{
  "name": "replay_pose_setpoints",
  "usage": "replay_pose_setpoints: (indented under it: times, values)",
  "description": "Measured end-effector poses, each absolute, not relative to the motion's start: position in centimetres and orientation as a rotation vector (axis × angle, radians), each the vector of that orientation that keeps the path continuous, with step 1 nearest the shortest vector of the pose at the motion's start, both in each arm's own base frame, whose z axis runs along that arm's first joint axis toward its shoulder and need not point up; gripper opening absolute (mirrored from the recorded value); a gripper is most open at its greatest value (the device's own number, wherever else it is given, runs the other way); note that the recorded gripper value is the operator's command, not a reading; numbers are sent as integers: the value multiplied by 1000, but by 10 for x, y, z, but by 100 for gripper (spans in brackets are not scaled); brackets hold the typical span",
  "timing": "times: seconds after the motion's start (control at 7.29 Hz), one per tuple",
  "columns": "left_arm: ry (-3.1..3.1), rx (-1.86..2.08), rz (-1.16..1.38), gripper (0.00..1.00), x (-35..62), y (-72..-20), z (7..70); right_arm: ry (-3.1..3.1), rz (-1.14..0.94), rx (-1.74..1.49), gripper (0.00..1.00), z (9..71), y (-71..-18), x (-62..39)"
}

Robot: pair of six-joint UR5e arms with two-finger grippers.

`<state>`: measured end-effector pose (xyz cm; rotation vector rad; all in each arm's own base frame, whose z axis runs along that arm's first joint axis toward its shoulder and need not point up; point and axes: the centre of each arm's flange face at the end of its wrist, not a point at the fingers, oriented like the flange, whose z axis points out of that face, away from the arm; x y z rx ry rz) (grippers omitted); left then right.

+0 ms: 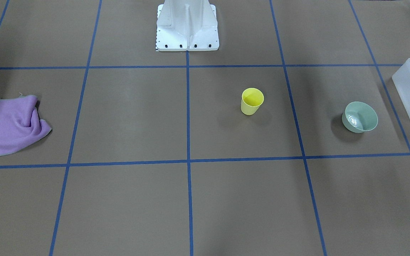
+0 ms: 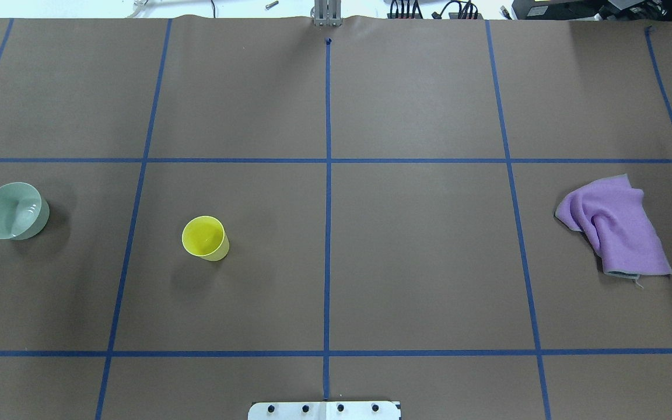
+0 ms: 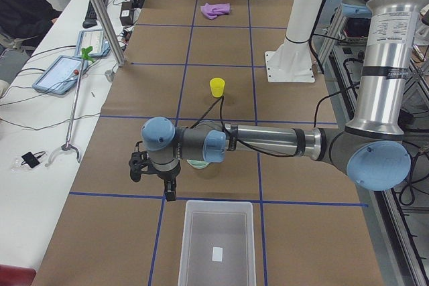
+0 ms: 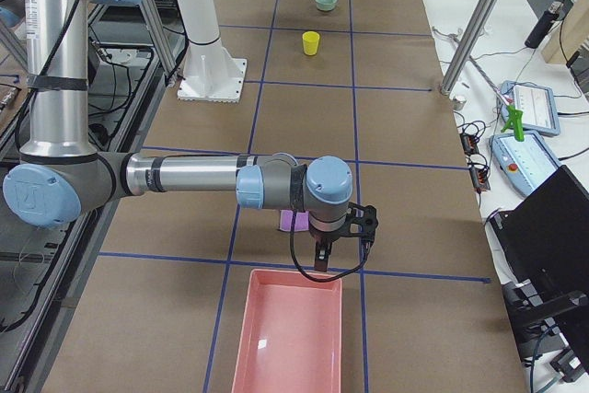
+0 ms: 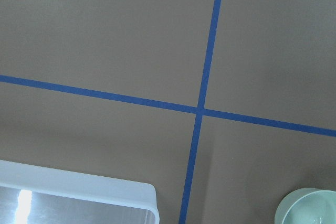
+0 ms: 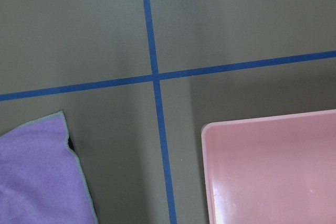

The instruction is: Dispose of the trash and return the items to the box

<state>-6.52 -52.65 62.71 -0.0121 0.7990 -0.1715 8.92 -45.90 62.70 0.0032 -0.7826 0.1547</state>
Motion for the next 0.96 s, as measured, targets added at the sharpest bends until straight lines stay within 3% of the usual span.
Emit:
replay_pose_setpoints:
  times: [0.96]
  values:
    - [800,62,-143,98,-65,-531,613,-784,155,8,100,626,-459,89]
